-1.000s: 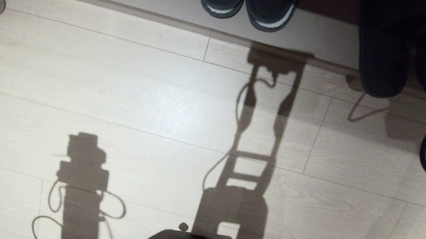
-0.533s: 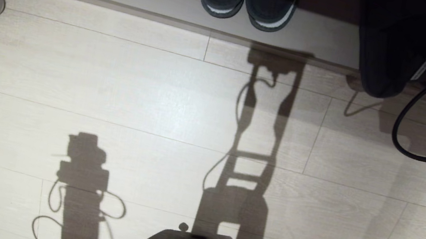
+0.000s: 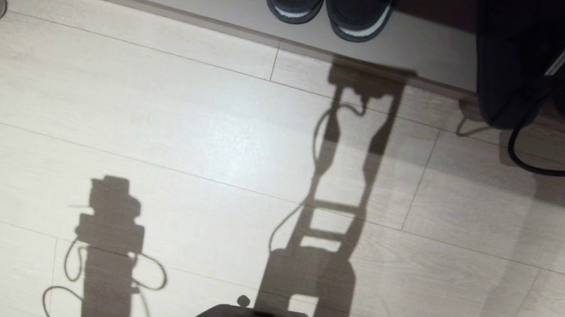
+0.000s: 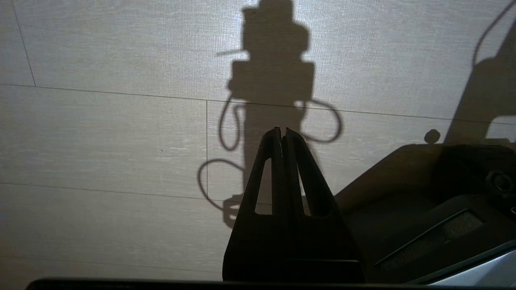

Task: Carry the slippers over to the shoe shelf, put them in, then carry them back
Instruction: Pick up the slippers in the shoe cabinet

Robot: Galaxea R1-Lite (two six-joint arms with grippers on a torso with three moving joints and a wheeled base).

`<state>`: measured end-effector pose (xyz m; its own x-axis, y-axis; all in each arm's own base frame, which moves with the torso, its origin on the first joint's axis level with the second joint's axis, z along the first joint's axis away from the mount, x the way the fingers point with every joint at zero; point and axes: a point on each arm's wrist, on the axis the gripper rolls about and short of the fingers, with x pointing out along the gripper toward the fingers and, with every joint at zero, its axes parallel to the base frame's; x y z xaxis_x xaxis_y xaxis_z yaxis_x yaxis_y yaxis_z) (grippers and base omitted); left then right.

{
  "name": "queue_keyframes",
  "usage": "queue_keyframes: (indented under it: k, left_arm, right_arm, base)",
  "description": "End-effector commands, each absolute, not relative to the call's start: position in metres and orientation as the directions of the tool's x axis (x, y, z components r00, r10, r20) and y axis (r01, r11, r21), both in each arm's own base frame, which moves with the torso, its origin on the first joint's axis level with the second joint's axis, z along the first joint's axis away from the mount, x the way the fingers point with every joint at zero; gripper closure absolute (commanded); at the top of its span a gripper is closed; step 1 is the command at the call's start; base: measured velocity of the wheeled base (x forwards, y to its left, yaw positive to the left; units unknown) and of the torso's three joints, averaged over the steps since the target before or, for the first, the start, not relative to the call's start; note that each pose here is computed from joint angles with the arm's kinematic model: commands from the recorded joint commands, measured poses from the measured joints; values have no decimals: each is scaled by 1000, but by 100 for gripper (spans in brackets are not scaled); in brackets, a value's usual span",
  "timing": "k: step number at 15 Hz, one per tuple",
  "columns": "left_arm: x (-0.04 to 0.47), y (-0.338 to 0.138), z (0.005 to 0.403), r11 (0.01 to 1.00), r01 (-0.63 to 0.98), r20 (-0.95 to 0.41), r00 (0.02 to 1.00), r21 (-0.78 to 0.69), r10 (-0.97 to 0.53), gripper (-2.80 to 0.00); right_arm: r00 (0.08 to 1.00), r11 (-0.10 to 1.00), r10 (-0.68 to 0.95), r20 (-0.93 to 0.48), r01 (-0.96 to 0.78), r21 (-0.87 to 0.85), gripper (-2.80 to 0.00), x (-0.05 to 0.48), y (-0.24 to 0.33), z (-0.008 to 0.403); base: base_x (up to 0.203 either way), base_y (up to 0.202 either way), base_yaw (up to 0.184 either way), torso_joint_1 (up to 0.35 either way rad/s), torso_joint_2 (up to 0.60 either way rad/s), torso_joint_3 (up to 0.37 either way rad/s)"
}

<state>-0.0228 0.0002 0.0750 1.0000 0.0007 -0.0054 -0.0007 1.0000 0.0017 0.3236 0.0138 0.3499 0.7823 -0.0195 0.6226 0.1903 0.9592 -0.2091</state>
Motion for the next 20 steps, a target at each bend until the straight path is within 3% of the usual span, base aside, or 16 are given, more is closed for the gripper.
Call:
queue_keyframes:
  k: [1,8,9,10,17,20]
  left_arm:
    - [-23,0,75,1000,-3,-7,1000,0,3,0]
    - [-23,0,75,1000,-3,-8,1000,2,3,0]
    - [-23,0,75,1000,-3,-8,1000,2,3,0]
    - [-23,0,75,1000,-3,-8,1000,0,3,0]
    - [-23,0,75,1000,-3,-6,1000,-1,3,0]
    - [-23,0,75,1000,-5,-5,1000,-1,5,0]
  right_arm:
    - [776,960,-24,630,195,-203,-280,338,15,346]
    - [700,987,-74,711,154,-50,-280,380,17,351]
    - [675,988,-77,734,148,-33,-38,383,18,354]
    - [648,989,-83,757,147,-16,0,387,18,356]
    - [594,991,-93,799,132,17,0,382,18,369]
    - [623,992,-87,777,128,9,0,357,17,378]
  base:
    - [0,0,0,0,0,0]
    - [0,0,0,0,0,0]
    - [0,0,0,0,0,0]
    - [0,0,0,0,0,0]
    - [0,0,0,0,0,0]
    - [0,0,0,0,0,0]
